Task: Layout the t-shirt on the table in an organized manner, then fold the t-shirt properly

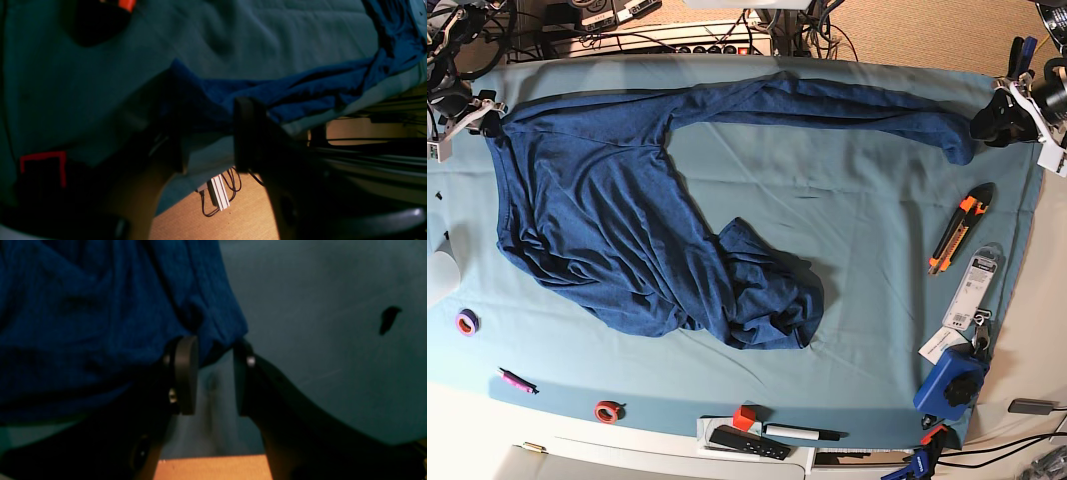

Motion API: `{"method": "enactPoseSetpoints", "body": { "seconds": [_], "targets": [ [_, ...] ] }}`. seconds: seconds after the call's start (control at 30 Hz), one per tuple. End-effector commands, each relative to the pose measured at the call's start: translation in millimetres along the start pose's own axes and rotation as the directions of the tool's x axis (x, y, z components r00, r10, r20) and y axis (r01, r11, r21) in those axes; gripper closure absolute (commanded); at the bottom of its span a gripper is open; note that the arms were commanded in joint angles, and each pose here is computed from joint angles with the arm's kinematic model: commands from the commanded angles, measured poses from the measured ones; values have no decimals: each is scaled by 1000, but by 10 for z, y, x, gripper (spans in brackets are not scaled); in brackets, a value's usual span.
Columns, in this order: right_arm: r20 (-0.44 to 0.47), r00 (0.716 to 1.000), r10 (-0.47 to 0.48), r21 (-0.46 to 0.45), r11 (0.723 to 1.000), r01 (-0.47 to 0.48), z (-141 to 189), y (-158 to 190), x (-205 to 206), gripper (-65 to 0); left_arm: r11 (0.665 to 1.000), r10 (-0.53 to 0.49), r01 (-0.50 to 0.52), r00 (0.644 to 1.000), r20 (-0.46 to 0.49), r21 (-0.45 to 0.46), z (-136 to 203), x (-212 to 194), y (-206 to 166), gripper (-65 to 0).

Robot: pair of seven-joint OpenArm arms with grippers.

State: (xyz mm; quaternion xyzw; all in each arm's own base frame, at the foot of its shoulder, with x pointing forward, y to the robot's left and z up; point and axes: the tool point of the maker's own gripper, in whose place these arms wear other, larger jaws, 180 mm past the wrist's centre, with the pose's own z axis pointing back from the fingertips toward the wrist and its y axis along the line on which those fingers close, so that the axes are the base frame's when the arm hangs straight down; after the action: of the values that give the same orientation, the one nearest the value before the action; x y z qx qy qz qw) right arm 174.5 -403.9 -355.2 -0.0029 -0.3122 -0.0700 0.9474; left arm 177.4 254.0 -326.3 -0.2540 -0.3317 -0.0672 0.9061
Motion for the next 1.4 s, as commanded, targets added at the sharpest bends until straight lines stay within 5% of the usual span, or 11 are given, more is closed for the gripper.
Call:
{"method": "enactPoseSetpoints", "body": {
  "seconds": [0.0,0.4,0.73,0.97,1.17,1.37],
  "targets": [
    [60,998,23,-14,1000,-22,74,-60,194,-185,1000,-26,27,999,44,-11,49,138,-25,-222],
    [61,996,59,-79,995,-54,79,-175,227,-185,999,-40,42,996,79,-21,39,264,-38,-222],
    [119,992,-40,-346,935,79,192,-671,295,-185,998,-48,53,990,131,-36,37,405,-65,-222],
    [291,951,-108,-155,975,159,118,-353,781,-185,983,-85,138,924,373,-118,-96,1093,-314,-222],
    [361,928,-91,34,996,85,110,24,1127,-185,933,-304,351,889,342,-83,-761,1397,-651,-221],
    [313,945,-98,95,993,71,31,189,1008,-185,881,-465,472,849,252,37,-1480,1678,-841,-222]
  ]
}}
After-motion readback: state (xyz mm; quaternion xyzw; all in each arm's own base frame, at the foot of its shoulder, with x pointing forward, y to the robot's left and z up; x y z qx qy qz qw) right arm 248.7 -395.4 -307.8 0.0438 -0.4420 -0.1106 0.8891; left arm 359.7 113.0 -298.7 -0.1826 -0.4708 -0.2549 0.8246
